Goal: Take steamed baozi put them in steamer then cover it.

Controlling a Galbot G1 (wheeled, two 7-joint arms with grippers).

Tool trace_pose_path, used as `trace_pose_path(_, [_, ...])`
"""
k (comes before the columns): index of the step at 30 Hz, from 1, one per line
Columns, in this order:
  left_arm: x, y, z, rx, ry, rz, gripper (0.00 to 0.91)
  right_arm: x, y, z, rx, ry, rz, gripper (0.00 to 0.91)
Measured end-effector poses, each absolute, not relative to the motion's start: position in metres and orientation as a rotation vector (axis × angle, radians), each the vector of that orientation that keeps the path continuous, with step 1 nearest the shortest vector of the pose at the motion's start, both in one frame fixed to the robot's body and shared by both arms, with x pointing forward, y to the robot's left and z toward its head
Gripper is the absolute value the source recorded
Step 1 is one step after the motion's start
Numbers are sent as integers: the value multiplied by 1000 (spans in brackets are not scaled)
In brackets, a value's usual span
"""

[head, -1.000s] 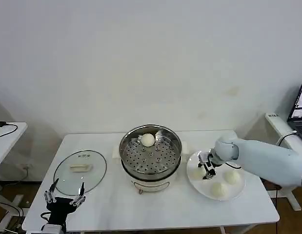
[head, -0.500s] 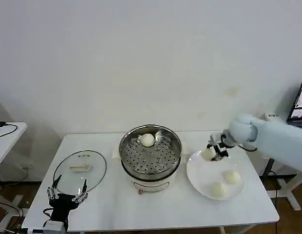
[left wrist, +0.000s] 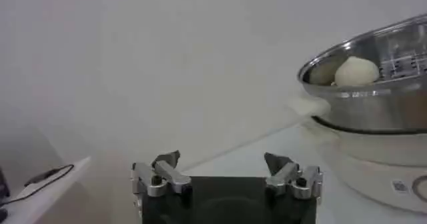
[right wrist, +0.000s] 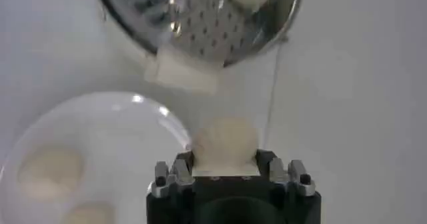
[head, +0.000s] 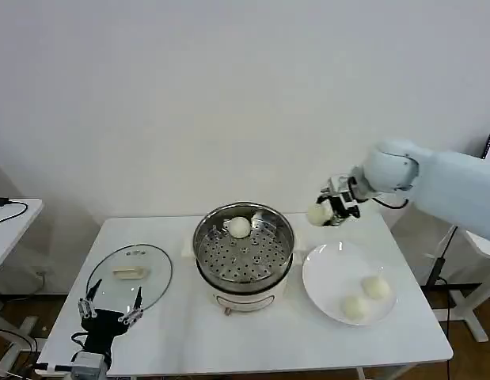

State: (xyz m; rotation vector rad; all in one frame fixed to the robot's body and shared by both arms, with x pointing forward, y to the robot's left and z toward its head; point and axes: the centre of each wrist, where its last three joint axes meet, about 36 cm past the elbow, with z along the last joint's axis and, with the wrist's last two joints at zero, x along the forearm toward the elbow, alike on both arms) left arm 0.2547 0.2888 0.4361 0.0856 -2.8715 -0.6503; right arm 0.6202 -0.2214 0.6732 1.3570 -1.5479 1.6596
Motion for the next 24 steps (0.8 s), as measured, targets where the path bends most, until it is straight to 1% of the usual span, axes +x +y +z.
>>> trace_pose_path(5, [257, 293, 439, 100, -2875, -656, 907, 623, -174, 671, 1425, -1551, 1632, 635])
trace_pose_path(14, [260, 297, 443, 124, -2887, -657, 907, 620, -92, 645, 1491, -1526, 1532, 635])
trace_pose_path(24, [261, 295, 447, 130, -2906, -650, 907, 615, -33, 614, 1484, -1464, 1451, 635])
